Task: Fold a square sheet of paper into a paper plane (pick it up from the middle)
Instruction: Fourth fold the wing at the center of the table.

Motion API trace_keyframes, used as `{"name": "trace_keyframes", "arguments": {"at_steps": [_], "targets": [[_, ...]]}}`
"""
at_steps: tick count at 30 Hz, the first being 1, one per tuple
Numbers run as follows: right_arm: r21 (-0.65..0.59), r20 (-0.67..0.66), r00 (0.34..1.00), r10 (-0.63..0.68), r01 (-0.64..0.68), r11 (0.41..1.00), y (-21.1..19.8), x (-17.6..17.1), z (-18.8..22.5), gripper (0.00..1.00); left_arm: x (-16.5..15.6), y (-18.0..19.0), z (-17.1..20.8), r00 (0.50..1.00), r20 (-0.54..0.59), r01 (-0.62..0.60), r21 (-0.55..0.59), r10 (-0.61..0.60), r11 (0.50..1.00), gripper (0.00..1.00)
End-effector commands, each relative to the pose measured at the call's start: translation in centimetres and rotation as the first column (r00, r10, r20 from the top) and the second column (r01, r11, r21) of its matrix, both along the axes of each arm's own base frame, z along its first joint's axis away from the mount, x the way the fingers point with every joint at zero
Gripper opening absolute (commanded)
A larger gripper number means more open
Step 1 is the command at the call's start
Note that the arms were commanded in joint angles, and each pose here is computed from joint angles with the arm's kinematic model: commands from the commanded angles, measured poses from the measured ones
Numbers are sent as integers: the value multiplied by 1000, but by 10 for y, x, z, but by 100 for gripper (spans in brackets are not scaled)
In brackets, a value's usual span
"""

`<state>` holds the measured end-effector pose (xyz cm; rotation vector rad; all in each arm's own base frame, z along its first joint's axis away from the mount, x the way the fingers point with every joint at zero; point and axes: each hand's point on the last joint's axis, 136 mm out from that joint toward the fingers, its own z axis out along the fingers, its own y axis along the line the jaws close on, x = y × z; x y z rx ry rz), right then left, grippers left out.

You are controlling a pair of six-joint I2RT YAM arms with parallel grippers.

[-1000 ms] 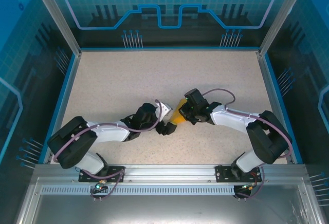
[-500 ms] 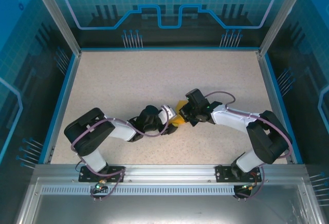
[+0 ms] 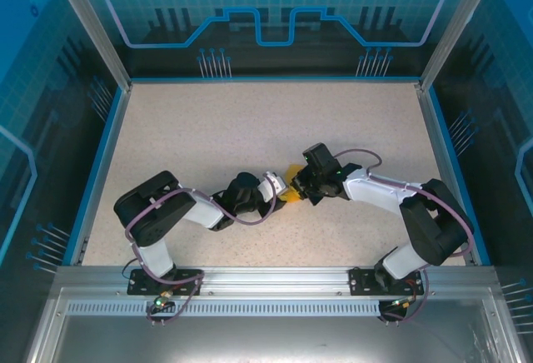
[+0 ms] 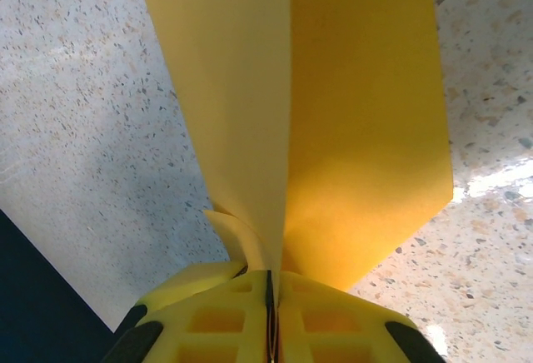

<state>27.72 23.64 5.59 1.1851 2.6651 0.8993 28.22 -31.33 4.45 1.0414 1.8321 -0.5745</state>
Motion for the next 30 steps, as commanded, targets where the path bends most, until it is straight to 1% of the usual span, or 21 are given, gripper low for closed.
{"name": "trace_keyframes", "arguments": {"at_steps": [1,7,9,13,15,22,23,25,28,30], "targets": [[18,-26,1000,-3,4,1000,-1,-3,6,11,-3,-3,4,999,28,28,-13,-27,1000,30],[17,-40,999,6,-5,1000,0,-4,4,12,-5,-6,4,999,12,44,-13,-44,999,26],[14,-42,999,5,-5,1000,0,-4,3,11,-8,-7,3,998,7,56,-11,-56,998,25],[10,-51,999,4,-4,1000,0,-3,0,8,-11,-8,7,998,-4,70,-20,-70,997,29],[9,-56,998,7,-6,1000,1,-3,-2,8,-14,-8,9,997,-10,81,-29,-82,996,29],[20,-49,999,12,-11,1000,2,-1,1,9,-12,-8,4,997,-15,71,-13,-71,997,15],[20,-39,999,16,-16,1000,2,1,3,11,-11,-8,3,997,-19,70,-13,-70,997,15],[14,-13,1000,28,-27,1000,-2,4,8,20,-11,-8,2,997,-27,66,-14,-67,998,13],[-4,57,997,48,-48,999,-12,9,21,36,-11,-8,0,997,-49,56,-16,-57,998,12],[-26,129,989,77,-74,997,-20,12,31,48,-10,-9,0,996,-72,45,-25,-47,999,11]]}}
